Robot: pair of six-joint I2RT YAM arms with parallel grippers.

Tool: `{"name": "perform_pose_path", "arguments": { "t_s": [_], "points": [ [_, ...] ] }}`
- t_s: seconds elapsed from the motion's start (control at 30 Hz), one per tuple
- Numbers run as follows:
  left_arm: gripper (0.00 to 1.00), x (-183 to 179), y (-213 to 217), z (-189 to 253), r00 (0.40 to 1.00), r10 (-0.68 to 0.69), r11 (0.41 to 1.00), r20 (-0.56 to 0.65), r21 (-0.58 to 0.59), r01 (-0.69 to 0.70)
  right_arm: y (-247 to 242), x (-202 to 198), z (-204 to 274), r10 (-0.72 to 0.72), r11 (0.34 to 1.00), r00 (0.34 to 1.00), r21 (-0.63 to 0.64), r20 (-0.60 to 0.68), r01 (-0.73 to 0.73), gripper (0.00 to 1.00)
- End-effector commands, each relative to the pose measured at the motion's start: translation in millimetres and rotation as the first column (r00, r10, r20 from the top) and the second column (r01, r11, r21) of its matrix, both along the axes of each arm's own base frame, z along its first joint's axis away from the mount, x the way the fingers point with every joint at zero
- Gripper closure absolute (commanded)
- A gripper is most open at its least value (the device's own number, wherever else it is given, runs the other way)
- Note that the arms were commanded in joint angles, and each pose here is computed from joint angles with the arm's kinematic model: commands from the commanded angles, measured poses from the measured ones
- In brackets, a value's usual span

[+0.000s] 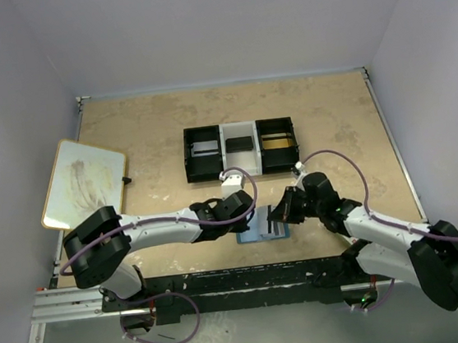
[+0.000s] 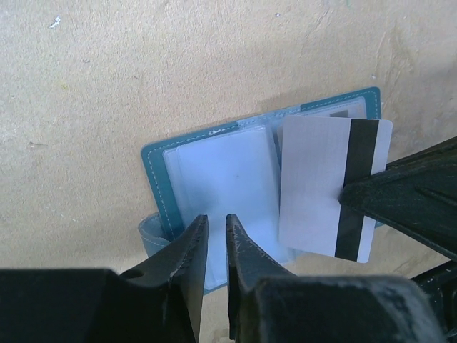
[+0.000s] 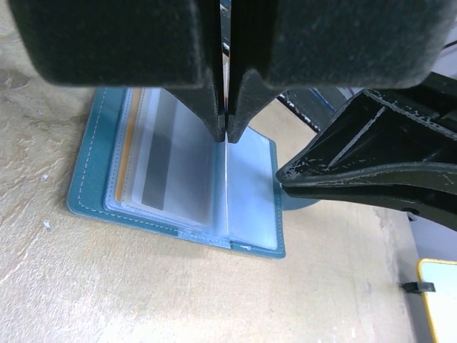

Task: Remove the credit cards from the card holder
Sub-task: Remove the credit card from the card holder.

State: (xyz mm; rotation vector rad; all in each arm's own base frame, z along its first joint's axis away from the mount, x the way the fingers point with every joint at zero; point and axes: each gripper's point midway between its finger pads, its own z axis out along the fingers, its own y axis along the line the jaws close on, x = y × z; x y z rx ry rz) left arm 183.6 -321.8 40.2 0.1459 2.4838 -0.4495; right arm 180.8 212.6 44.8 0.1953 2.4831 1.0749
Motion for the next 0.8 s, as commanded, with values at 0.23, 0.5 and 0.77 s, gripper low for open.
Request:
{"name": "perform_pose_path", "arguments": {
  "t_s": [0.23,0.5,0.77],
  "points": [
    [0.8,6.4,-5.2,25.3,0.997,-0.003,0.997,0.071,-0.071,0.008,-8.4,16.1,29.2,-0.063,0.998,0.992,-0.011,0.11,0.064,1.0],
    [0.59,16.1,15.1,40.9,0.991,0.033,0.999,0.131,-0.027,-0.03,2.3,28.2,52.0,-0.051,0.997,0.974,0.066,0.223,0.037,1.0],
    [0.37,50.4,66.0,70.5,0.971,0.128,0.99,0.202,0.029,-0.137,9.1,40.1,94.9,-0.062,0.988,0.912,0.153,0.405,-0.001,1.0]
  ]
}}
